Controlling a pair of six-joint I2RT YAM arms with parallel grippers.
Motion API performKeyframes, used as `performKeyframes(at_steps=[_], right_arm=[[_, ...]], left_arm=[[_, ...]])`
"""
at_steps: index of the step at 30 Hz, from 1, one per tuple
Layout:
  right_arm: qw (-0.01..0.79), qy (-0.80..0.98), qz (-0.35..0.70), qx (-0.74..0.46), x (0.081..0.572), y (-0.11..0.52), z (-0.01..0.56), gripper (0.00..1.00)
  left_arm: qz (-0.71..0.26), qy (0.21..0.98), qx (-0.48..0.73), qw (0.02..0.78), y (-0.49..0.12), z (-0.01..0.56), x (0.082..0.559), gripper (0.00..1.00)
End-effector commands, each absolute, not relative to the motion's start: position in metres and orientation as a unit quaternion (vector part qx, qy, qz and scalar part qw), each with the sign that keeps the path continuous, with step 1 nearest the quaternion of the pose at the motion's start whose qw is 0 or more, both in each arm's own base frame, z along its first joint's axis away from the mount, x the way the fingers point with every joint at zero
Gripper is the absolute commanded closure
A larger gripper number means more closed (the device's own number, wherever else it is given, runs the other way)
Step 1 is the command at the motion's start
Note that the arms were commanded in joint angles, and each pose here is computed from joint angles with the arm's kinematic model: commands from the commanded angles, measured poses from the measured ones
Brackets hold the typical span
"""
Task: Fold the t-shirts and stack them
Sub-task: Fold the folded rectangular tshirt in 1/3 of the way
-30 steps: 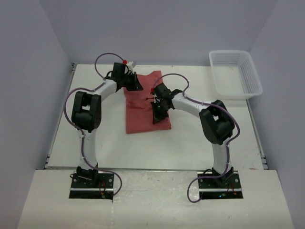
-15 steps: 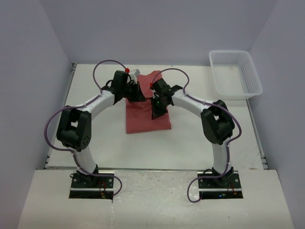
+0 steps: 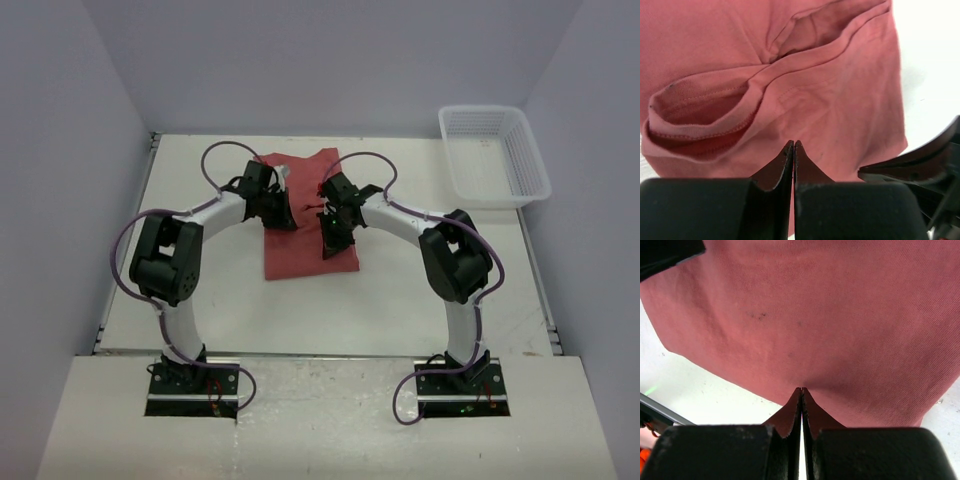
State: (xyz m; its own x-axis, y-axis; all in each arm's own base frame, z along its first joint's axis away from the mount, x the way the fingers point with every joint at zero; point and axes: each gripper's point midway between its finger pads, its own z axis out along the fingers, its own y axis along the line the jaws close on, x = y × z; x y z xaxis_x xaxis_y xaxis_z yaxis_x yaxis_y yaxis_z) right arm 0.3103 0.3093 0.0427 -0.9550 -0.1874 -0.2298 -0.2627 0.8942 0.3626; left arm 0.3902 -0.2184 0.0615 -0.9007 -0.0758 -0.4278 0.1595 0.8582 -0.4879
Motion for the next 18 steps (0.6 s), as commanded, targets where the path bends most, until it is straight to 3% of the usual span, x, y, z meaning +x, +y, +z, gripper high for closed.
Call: performKeyframes(at_steps=[1, 18], right_arm=[[0.114, 0.968, 0.195, -0.113, 0.316, 0.31, 0.048, 1.0], [0.094, 0.973, 0.183, -0.107, 0.314, 0.308, 0.033, 1.0]], left_arm=[[-0.257, 0.938, 0.027, 0.23, -0.215, 0.057, 0.398, 1.0], [-0.261, 0.934, 0.004, 0.243, -0.203, 0.028, 0.452, 1.0]])
